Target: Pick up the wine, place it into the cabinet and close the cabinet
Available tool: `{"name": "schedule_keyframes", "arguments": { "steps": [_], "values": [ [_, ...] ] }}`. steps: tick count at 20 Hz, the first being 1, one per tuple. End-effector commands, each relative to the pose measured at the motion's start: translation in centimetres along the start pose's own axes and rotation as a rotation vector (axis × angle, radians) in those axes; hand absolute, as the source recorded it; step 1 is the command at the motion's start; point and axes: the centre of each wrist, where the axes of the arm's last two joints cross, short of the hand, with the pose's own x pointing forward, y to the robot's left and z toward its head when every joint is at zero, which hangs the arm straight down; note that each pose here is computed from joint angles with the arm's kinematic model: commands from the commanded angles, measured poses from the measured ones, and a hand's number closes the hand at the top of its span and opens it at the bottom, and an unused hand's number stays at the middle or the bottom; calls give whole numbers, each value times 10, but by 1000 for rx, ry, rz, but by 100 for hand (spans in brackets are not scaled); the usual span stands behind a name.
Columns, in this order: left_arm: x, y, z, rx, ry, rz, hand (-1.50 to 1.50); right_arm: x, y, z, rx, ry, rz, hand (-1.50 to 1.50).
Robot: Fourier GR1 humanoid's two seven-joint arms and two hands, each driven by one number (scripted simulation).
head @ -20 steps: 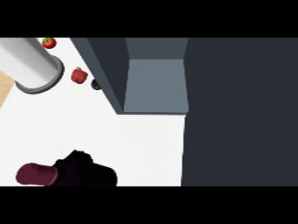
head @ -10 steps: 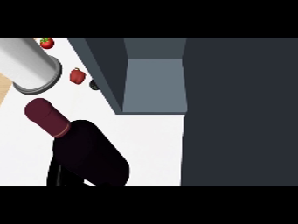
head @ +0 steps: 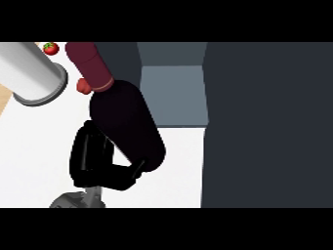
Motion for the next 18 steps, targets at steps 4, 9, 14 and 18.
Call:
{"name": "schedule_keyframes", "arguments": {
  "steps": [4, 9, 14, 18],
  "values": [
    [-18, -22, -42, -2, -1, -111, 150, -1, 12, -8, 11, -1, 17, -150],
    [-44, -36, -37, -18, 10, -199, 150, 9, -9, -7, -9, -21, 0, -150],
    [-63, -34, -46, -7, 46, -198, 150, -1, 7, 6, -6, -8, 8, -150],
    [-79, -40, -42, 32, 66, -205, 150, 24, -4, 2, 21, 16, 5, -150]
  ]
}}
